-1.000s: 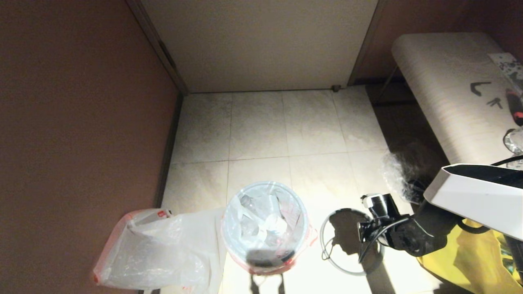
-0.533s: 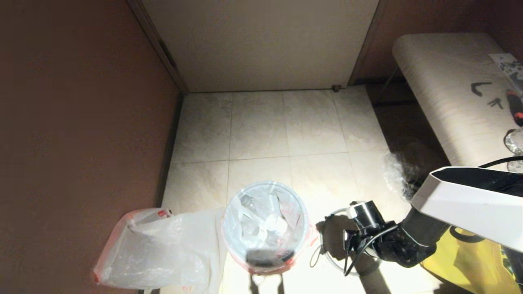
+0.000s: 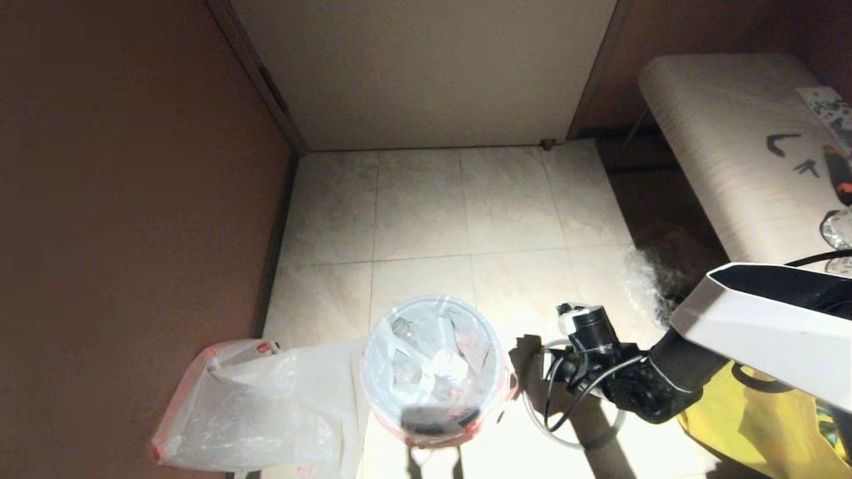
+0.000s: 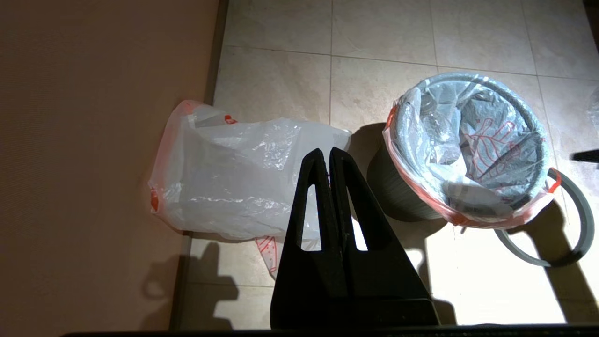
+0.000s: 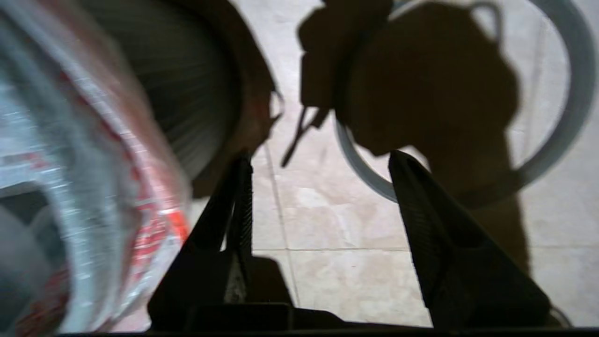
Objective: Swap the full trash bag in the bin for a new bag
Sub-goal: Place the trash bag on the floor
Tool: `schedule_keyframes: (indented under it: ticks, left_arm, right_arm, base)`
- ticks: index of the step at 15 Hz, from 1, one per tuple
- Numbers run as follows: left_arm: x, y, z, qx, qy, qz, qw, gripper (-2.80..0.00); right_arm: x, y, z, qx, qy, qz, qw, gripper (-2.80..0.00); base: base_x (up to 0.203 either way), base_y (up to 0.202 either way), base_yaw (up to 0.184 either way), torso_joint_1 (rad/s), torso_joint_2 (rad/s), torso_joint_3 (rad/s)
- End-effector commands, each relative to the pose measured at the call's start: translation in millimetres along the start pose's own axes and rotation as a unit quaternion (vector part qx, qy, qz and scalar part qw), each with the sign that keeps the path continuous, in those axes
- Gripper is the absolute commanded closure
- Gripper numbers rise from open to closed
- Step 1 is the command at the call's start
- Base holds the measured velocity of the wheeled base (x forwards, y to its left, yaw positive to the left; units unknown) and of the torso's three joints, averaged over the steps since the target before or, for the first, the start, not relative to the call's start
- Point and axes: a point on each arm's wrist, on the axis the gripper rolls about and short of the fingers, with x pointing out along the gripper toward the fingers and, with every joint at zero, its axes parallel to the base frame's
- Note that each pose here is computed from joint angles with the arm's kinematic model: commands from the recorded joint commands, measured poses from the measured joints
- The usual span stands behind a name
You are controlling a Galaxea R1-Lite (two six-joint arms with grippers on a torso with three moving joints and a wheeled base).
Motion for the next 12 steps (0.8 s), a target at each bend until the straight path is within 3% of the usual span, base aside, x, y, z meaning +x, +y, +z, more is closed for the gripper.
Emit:
schedule_keyframes:
  ticks: [1, 8, 12]
  left_arm:
    - [0.0, 0.0, 0.0, -0.001, 0.000, 0.001, 1.0000, 0.00]
    - [0.0, 0.0, 0.0, -0.001, 0.000, 0.001, 1.0000, 0.00]
    - [0.0, 0.0, 0.0, -0.001, 0.000, 0.001, 1.0000, 0.00]
  right_arm:
    - [-3.4, 10.9, 0.8, -0.004, -0.007, 0.014, 1.000, -2.80]
    - [-10.4, 37.1, -18.6, 0.015, 0.011, 0.041, 0.999, -2.80]
    - [-7.1, 38.3, -29.9, 0.009, 0.024, 0.035, 0.999, -2.80]
  base:
    - [0.000, 0.000, 0.000, 0.000, 0.00, 0.000]
    - [0.000, 0.000, 0.000, 0.000, 0.00, 0.000]
    - [0.000, 0.000, 0.000, 0.000, 0.00, 0.000]
